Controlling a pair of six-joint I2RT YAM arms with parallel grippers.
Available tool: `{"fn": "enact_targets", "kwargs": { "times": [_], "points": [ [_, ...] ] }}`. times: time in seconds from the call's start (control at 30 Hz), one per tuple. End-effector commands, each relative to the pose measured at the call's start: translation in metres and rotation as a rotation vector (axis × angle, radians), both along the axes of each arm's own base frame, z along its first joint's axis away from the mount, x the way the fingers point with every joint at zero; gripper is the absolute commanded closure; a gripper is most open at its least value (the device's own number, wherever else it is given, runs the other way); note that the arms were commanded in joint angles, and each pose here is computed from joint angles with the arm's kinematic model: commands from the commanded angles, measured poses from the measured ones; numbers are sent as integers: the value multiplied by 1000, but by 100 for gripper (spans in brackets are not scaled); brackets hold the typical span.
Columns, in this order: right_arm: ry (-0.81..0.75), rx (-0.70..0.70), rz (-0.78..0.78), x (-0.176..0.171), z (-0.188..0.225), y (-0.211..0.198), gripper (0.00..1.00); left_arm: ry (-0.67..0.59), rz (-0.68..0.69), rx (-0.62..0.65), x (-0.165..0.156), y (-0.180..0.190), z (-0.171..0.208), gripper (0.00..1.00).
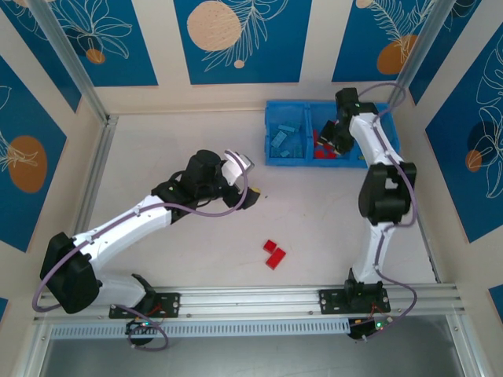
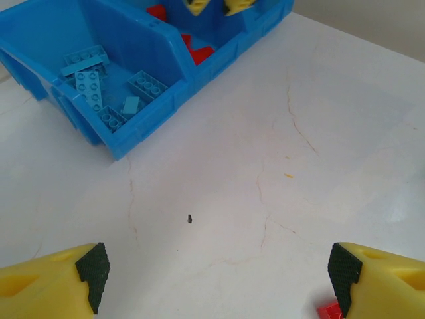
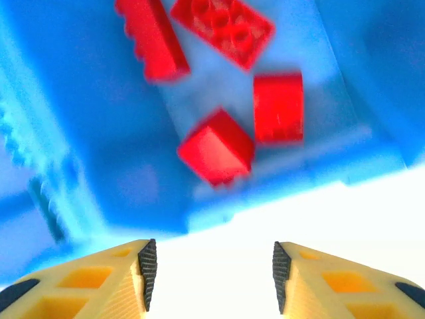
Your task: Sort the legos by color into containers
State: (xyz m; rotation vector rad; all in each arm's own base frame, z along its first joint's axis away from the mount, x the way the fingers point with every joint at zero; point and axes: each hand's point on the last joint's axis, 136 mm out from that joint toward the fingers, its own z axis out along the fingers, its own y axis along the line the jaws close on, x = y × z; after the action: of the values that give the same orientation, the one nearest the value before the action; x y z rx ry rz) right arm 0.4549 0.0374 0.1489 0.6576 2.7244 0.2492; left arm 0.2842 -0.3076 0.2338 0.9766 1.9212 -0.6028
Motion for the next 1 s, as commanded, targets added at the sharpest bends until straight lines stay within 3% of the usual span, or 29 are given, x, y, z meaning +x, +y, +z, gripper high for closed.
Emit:
{"fn": "enact_targets", "kwargs": {
  "times": [0.0,0.27,0.43,0.53,0.77,0.97],
  "points": [
    [-78,52,119,-61,38,40,46,-39,1,-6,0,-1,12,13],
    [-22,-67,541,-211,7,127,37,-86,-12,71,-4,12,11,13],
    [52,-86,807,-267,-26,161,33,-88,-25,89,-12,19,12,13],
    [63,-59,933,-282,-48,185,32,-78,-17,89,-16,23,10,13],
    [103,-188,1092,-285,-96,214,26,-56,-6,75,-22,28,9,13],
    [173,-282,1054,-280,-125,214,30,-59,1,85,-27,35,8,13]
  ]
}}
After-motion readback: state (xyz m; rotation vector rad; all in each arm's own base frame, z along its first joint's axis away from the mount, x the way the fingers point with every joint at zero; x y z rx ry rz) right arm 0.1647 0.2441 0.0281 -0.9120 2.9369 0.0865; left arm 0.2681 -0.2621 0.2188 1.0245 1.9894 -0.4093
